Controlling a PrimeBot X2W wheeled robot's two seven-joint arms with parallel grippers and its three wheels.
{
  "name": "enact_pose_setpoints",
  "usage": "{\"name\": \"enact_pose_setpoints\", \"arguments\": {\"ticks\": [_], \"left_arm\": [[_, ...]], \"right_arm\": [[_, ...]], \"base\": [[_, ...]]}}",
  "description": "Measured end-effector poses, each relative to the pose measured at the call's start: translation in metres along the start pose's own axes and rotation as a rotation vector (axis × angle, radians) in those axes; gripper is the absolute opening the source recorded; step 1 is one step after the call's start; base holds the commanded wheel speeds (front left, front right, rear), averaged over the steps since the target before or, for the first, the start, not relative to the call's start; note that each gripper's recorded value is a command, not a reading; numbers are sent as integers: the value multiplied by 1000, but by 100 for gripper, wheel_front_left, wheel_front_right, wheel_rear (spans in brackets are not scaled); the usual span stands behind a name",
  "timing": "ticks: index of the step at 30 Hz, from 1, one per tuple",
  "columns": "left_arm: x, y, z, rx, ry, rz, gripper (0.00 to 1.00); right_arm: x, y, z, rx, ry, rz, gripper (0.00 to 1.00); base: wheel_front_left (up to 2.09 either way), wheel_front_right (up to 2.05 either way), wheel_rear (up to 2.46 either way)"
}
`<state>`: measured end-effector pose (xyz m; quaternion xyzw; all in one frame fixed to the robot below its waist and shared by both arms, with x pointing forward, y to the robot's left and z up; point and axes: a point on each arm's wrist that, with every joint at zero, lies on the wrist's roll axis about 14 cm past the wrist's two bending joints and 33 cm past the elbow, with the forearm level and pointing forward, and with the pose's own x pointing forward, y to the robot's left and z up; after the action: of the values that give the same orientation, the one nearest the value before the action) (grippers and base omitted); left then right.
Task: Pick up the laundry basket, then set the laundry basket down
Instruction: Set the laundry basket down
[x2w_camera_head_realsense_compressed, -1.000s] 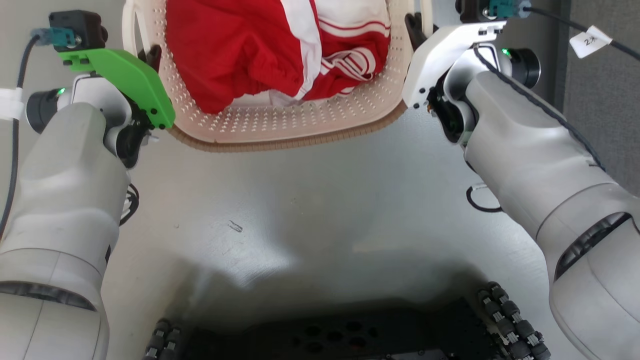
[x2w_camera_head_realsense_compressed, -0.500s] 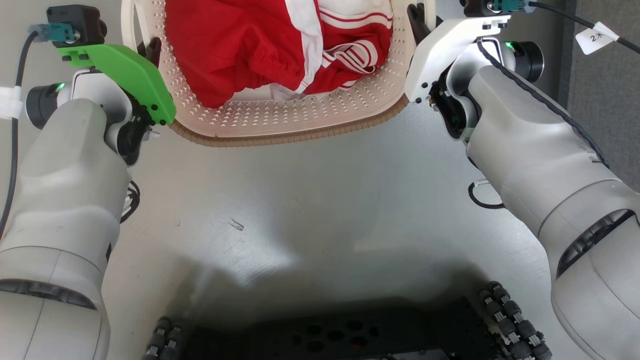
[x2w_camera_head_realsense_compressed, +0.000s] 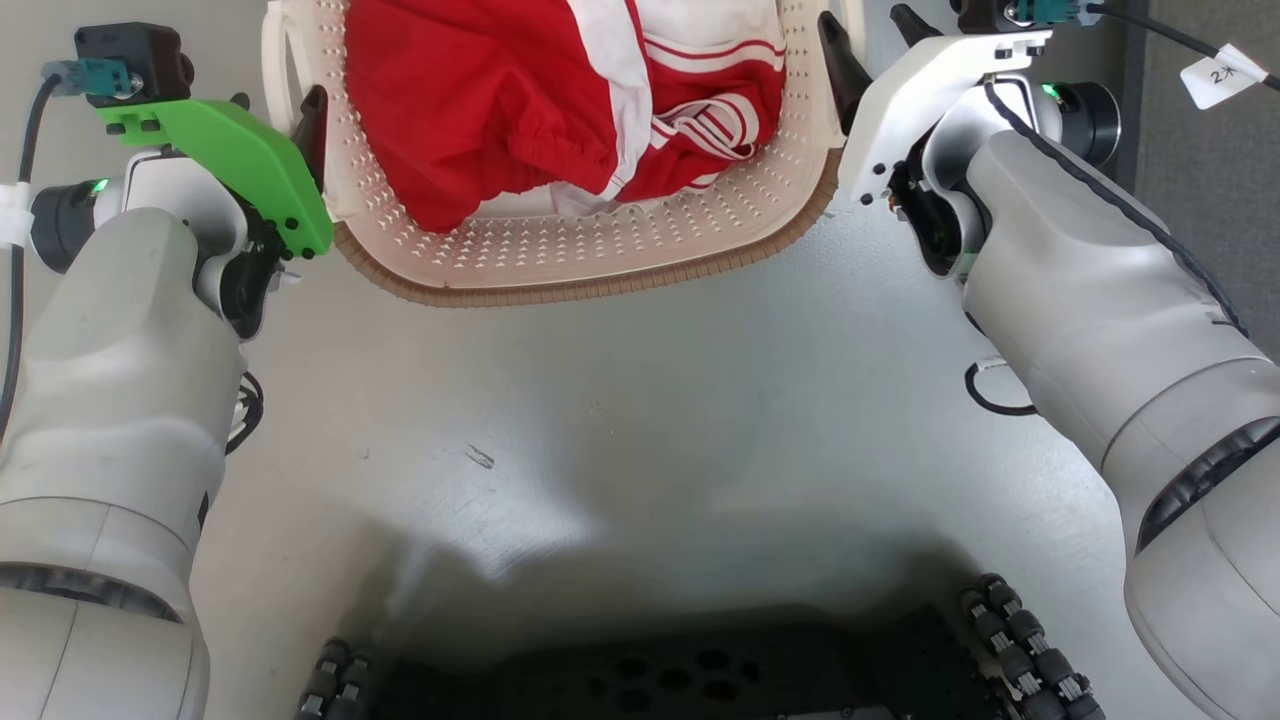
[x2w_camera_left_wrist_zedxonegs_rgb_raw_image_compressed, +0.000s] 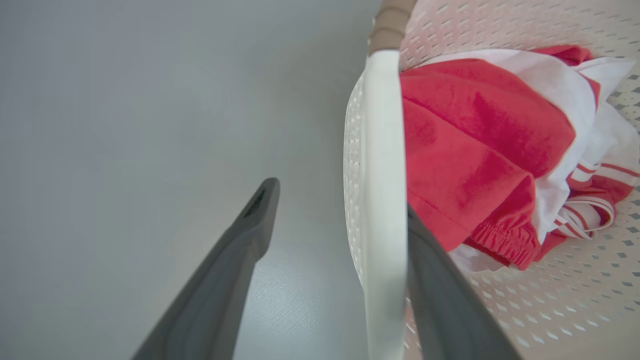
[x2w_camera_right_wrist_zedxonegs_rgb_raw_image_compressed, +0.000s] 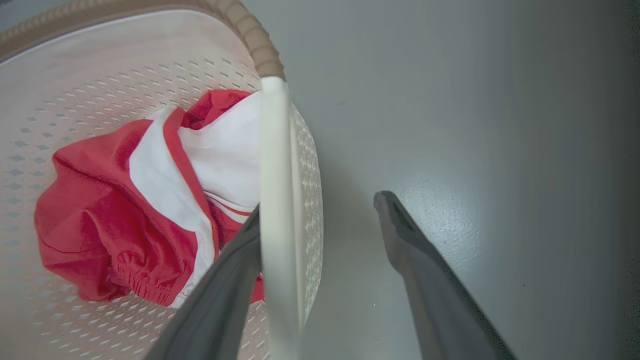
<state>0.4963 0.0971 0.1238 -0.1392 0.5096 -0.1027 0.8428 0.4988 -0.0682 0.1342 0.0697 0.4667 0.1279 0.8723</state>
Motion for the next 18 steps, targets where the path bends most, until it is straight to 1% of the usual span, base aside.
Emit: {"name": "enact_pose_setpoints", "arguments": {"ticks": [8, 12, 18], "left_arm": [[-9, -5, 16, 1, -52, -6, 100], [-17, -9, 27, -11, -104, -10, 100], [-33, -17, 43, 4, -193, -25, 100]], "right_arm": [[-6, 9, 14, 0, -39, 31, 100], [-13, 12, 20, -1, -65, 36, 100], [-26, 17, 39, -5, -123, 43, 100]], "base": [[0, 0, 0], [0, 0, 0], [0, 0, 0]]}}
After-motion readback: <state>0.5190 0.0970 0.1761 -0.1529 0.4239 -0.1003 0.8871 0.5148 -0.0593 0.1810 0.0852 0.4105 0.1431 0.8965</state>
